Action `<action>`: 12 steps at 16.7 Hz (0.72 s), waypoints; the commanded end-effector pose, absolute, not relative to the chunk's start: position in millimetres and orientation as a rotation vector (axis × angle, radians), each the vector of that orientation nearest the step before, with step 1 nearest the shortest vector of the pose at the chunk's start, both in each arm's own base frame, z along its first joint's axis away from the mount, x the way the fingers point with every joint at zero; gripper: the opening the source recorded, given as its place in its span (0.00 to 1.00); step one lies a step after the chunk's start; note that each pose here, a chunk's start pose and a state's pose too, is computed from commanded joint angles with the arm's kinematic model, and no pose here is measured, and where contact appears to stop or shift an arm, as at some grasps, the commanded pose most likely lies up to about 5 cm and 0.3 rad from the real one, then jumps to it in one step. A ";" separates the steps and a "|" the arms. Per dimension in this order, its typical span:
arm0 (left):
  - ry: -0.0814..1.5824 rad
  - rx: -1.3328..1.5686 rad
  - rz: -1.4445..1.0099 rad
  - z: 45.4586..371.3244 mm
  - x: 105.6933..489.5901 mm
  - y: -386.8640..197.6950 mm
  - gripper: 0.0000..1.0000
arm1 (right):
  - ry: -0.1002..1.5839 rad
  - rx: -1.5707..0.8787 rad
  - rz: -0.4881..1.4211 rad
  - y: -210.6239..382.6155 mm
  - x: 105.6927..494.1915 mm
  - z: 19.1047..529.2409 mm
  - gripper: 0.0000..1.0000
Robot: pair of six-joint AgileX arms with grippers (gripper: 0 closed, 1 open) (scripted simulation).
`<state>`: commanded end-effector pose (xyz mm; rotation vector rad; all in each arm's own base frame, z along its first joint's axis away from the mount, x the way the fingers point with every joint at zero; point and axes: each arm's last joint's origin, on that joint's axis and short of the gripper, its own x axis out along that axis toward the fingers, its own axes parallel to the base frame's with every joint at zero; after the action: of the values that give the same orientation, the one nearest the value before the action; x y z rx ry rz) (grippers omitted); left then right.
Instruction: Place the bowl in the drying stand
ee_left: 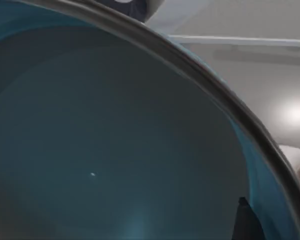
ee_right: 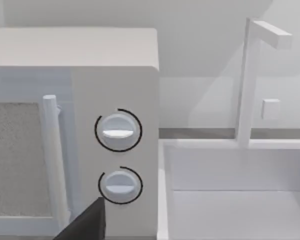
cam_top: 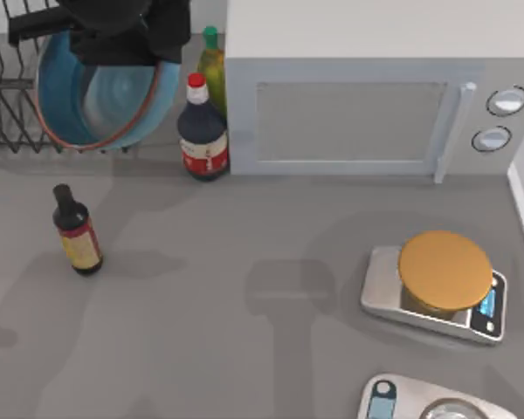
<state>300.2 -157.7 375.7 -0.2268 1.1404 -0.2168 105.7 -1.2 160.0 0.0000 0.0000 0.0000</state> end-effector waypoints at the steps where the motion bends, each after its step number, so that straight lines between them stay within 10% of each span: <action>1: 1.068 -0.255 -0.224 382.3 298.8 -140.6 0.00 | 0.000 0.000 0.000 -1.2 105.7 160.0 1.00; 12: 0.176 -0.166 -0.094 430.0 216.0 6.5 0.00 | 0.000 0.000 0.000 -1.2 105.7 160.0 1.00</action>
<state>216.0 6.5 430.0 -0.1663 0.1756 -0.0937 105.7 -1.2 160.0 0.0000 0.0000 0.0000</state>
